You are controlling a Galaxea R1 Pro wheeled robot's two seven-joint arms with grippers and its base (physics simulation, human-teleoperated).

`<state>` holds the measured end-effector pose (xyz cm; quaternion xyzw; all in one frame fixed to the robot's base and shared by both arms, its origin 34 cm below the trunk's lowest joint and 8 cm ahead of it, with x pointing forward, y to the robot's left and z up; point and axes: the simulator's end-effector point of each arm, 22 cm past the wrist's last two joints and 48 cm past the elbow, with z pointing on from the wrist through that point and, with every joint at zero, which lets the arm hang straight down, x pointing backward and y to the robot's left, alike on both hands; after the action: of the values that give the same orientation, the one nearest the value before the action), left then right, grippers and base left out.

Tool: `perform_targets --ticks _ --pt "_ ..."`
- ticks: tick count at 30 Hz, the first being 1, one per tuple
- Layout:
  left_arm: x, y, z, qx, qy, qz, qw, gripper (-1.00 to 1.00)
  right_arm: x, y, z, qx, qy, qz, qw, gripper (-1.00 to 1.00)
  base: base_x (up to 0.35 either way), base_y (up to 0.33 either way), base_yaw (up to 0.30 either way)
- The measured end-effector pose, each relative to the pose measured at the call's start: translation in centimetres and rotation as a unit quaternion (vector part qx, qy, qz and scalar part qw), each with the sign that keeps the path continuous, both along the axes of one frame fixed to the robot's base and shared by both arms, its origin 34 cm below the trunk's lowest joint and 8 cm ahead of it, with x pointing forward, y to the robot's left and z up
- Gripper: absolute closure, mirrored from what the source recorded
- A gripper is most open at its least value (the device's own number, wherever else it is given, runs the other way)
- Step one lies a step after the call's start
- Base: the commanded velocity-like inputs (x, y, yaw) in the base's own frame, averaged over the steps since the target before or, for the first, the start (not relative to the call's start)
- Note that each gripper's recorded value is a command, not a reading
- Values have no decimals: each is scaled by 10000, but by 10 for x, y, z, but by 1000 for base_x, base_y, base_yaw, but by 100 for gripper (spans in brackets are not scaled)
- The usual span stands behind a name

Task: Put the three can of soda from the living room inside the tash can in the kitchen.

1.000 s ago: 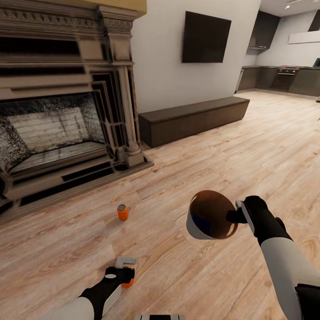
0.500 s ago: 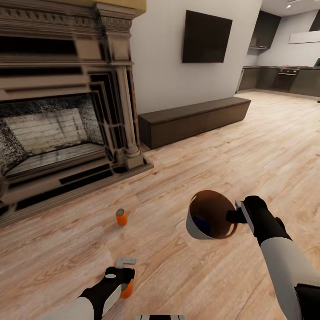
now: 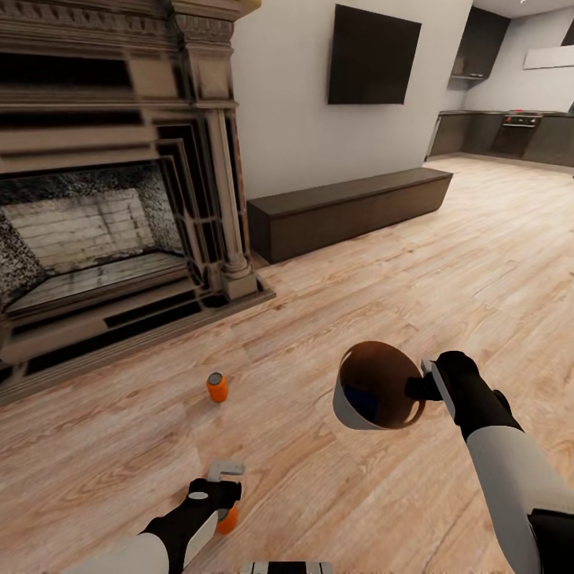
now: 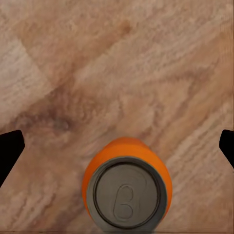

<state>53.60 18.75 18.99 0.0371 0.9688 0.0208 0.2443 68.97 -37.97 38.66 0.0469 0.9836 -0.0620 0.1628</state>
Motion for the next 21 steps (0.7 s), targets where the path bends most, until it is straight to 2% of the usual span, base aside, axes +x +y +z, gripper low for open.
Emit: perform_targets --ticks 8,21 --pt "-13 0 -17 5 221 -15 9998 -100 -4 0 -21 2 163 0 9999 100 0 0 0" --pt "-14 0 -17 3 231 -18 9997 -100 -4 1 -20 7 159 3 9999 100 0 0 0"
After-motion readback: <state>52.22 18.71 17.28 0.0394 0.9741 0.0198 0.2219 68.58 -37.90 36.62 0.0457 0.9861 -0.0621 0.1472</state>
